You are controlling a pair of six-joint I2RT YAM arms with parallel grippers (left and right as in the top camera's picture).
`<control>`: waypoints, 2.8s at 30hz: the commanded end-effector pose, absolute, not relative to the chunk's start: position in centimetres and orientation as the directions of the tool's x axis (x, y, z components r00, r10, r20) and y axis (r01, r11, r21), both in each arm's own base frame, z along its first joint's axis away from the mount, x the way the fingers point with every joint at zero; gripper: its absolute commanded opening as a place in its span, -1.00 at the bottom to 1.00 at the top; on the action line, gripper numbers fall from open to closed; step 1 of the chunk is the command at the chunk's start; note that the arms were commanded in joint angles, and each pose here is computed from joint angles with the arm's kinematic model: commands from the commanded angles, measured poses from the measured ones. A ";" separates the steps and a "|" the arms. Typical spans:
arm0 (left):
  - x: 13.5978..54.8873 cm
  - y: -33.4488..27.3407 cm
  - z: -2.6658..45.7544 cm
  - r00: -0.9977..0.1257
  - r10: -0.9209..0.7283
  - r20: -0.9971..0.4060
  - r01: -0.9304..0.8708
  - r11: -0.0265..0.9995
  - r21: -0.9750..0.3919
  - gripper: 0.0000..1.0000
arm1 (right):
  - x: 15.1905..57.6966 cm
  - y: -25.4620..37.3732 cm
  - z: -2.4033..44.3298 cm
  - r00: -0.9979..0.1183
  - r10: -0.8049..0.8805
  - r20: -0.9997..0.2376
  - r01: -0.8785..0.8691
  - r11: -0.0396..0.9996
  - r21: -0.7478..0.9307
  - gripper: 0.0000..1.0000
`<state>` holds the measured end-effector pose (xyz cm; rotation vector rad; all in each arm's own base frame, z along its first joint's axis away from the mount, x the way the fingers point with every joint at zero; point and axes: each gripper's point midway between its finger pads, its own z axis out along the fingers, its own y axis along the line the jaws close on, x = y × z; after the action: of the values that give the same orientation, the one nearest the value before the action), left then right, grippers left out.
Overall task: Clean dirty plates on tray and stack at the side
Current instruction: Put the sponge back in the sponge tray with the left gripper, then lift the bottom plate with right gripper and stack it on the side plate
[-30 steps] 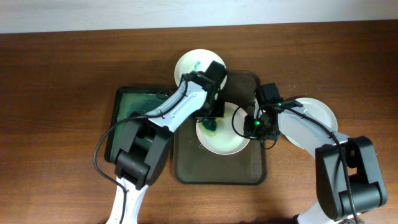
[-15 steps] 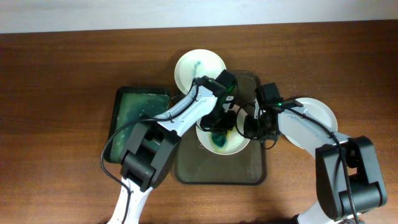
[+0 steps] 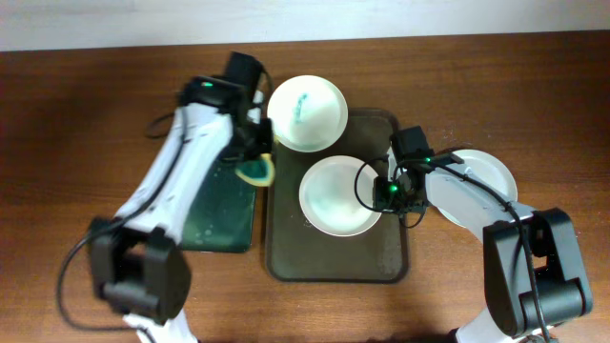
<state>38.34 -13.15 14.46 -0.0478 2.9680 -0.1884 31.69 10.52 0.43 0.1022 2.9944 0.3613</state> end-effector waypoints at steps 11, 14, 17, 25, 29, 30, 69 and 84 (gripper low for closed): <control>36.2 -5.8 6.4 -0.979 -0.154 -0.136 -0.157 0.987 0.015 0.36 | 31.5 9.7 -0.2 -0.992 -0.009 -0.125 -0.031 0.984 0.177 -0.92; 36.8 -6.0 9.5 -0.968 -0.156 -0.198 -0.156 0.988 -0.015 0.99 | 31.8 9.7 2.0 -0.987 -0.008 -0.163 -0.037 0.983 0.180 -0.92; 35.8 -5.9 14.6 -0.944 -0.161 -0.290 -0.152 0.987 -0.053 0.99 | 32.8 8.9 5.8 -0.957 0.000 -0.289 -0.043 0.989 0.140 -0.91; 34.3 -5.6 17.1 -0.932 -0.163 -0.324 -0.150 0.987 -0.065 0.99 | 32.1 3.9 14.6 -0.846 0.010 -0.533 0.062 0.995 -0.080 -0.92; 34.3 -5.6 17.1 -0.932 -0.163 -0.324 -0.150 0.987 -0.065 0.99 | 30.0 4.9 16.4 -0.815 -0.129 -0.565 0.074 0.944 -0.322 -0.92; 34.3 -5.6 17.1 -0.932 -0.163 -0.324 -0.150 0.987 -0.065 0.99 | 29.6 5.5 16.7 -0.805 -0.156 -0.573 0.072 0.932 -0.355 -0.92; 34.3 -5.6 17.2 -0.932 -0.162 -0.324 -0.149 0.987 -0.065 0.99 | 28.8 9.9 22.8 -0.577 -0.547 -0.606 0.043 0.720 -0.692 -0.92; 34.3 -5.6 17.2 -0.932 -0.162 -0.324 -0.149 0.987 -0.065 0.99 | 30.4 7.5 14.7 -0.874 -0.015 -0.486 -0.056 0.996 0.069 -0.92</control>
<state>33.99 -5.56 16.46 -0.2234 2.8161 -0.0405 30.81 5.50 15.59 -0.1286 2.5082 -0.3796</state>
